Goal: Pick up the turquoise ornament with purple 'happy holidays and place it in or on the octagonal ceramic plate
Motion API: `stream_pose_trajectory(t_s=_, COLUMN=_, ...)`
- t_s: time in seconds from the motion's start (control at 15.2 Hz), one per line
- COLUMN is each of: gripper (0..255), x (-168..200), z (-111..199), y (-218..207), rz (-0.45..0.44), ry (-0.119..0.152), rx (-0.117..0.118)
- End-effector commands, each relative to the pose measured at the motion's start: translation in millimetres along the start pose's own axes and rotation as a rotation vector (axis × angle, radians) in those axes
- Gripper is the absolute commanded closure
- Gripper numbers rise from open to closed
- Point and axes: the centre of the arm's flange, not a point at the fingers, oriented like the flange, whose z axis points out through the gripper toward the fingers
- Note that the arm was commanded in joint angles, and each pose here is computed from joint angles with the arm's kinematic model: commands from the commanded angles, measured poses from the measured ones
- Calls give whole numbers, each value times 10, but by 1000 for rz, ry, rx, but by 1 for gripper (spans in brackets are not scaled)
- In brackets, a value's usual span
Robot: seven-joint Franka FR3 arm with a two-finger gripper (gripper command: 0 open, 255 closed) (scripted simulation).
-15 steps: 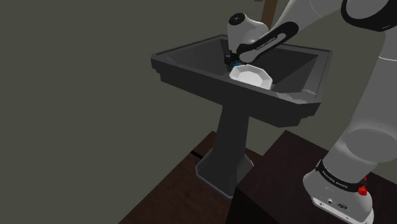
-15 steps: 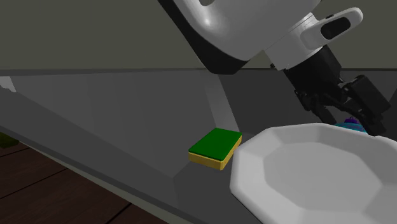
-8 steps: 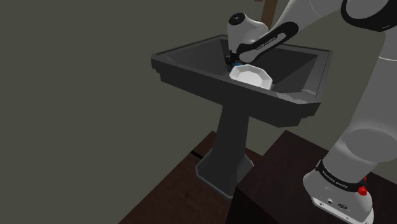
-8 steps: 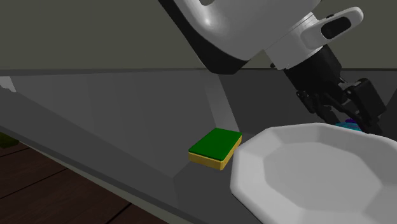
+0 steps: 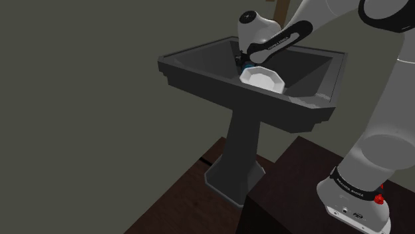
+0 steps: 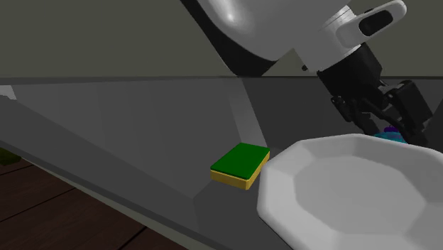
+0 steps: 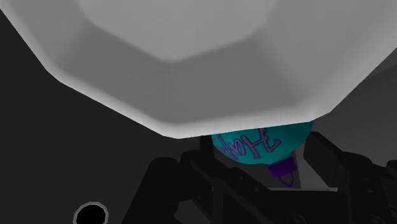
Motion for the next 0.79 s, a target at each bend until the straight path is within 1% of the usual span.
stream_pose_trajectory(t_s=0.0, gripper=255, x=61, z=-81, y=30, rz=0, ry=0, rx=0)
stream_pose_trajectory(t_s=0.73, gripper=255, x=403, z=-538, y=139, rz=0, ry=0, rx=0)
